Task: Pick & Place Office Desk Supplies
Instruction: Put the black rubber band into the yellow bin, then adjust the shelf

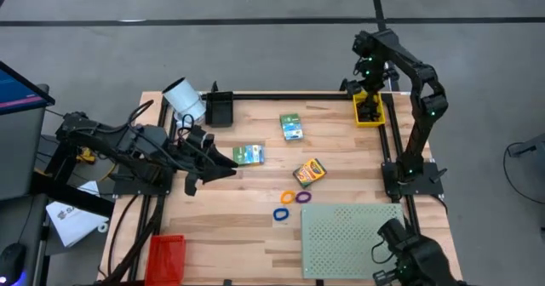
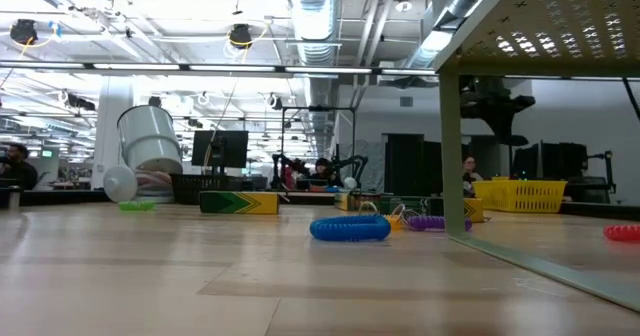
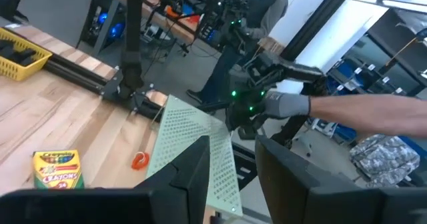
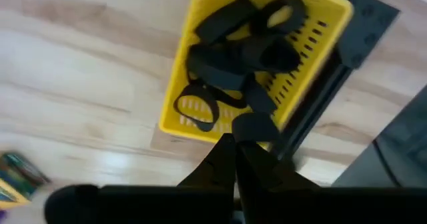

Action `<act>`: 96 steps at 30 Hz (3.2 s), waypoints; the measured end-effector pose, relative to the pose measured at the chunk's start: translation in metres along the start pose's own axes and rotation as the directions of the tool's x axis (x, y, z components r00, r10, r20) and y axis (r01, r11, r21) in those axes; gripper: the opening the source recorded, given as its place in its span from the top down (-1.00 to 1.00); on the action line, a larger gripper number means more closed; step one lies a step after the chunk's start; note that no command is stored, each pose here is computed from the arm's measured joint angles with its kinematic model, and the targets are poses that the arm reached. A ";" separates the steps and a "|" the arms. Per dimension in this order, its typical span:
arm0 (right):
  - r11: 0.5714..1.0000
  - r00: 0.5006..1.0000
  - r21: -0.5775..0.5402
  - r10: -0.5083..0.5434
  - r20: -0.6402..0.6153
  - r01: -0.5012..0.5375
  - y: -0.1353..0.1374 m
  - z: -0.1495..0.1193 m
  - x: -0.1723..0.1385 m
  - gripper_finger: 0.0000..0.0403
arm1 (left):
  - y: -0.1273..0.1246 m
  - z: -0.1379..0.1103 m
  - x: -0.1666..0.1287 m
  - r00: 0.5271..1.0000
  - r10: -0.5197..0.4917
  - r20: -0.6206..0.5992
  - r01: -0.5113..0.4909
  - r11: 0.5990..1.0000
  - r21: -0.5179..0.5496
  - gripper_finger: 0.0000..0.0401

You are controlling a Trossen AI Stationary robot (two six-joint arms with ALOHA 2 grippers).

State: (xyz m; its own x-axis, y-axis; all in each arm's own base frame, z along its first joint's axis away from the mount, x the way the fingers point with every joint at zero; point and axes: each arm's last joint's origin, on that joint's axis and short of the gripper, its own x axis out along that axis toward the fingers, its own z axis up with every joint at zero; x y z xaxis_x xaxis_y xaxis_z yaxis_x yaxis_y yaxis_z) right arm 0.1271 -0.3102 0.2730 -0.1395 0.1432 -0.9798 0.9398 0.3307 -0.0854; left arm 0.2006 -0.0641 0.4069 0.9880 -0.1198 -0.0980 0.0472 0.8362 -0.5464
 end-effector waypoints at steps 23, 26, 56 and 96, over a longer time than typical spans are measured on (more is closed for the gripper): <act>0.909 0.942 -0.316 -0.318 -0.106 0.272 0.029 -0.017 0.039 1.00 | 0.001 0.009 0.001 0.997 -0.020 0.074 0.022 0.999 -0.023 0.42; 0.877 0.920 -0.360 -0.377 -0.108 0.317 0.038 -0.021 0.051 1.00 | 0.001 0.009 0.001 0.997 -0.020 0.074 0.022 0.999 -0.023 0.43; 0.769 0.873 -0.528 -0.477 -0.099 0.360 0.073 -0.037 0.064 1.00 | -0.001 0.008 0.001 0.997 -0.059 0.049 0.060 0.998 -0.026 0.43; 0.979 0.909 -0.139 0.192 0.369 -0.150 0.074 -0.093 -0.080 0.37 | -0.001 0.008 0.001 0.997 -0.069 0.042 0.069 0.998 0.007 0.43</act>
State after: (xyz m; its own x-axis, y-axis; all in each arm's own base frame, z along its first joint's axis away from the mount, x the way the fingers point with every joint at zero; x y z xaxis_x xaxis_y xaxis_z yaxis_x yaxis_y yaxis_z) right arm 0.1792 -0.2107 0.3617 0.1688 -0.1508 -0.9740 0.8974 0.4322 0.0886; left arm 0.2023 -0.0612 0.4141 0.9876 -0.1549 -0.0250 0.1163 0.8296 -0.5461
